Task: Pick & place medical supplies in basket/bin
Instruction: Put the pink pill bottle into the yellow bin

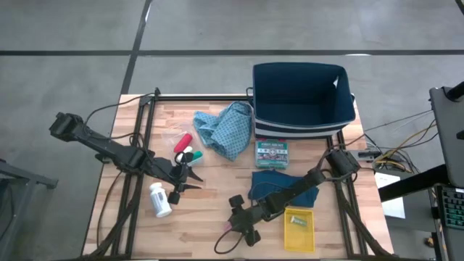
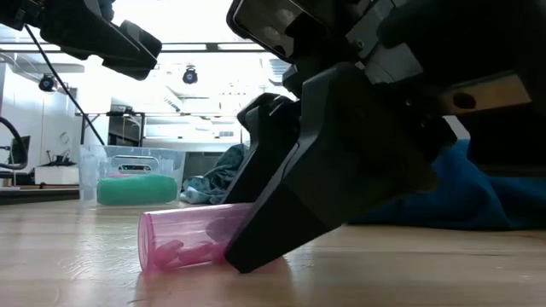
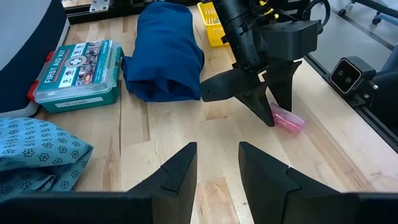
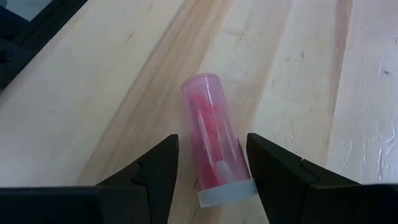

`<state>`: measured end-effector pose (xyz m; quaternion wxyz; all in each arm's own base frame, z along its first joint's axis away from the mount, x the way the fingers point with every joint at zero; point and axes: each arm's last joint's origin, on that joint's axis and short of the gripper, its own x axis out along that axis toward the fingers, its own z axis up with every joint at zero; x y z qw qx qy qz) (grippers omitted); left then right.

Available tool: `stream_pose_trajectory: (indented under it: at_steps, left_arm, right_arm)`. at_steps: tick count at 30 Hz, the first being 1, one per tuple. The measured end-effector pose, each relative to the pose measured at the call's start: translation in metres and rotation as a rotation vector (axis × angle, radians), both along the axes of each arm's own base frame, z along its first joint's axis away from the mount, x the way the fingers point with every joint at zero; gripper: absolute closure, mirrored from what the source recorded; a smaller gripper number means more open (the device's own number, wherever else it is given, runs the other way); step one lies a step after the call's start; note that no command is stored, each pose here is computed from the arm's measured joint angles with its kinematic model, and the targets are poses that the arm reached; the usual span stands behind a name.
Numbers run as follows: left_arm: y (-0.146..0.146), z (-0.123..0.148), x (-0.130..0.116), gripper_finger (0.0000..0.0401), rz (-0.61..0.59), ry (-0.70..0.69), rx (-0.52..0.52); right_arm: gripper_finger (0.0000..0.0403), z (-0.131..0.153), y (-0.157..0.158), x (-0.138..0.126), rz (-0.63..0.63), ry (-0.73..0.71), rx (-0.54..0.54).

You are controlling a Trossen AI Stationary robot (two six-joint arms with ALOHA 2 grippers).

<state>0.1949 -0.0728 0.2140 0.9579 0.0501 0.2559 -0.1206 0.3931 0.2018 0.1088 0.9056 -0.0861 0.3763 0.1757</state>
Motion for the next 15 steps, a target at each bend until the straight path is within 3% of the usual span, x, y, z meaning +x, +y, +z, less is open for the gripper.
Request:
stream_pose_trajectory:
  at_steps: [6,15]
  left_arm:
    - [0.0000,0.0000,0.0000,0.0281,0.000,0.000,0.000]
    - [0.0000,0.0001,0.0000,0.0281,0.000,0.000,0.000]
  right_arm:
    - [0.0230,0.0000,0.0000,0.0000,0.003,-0.001,-0.002]
    - [0.0298,0.0001,-0.0007,0.0005,0.014,-0.007,-0.014]
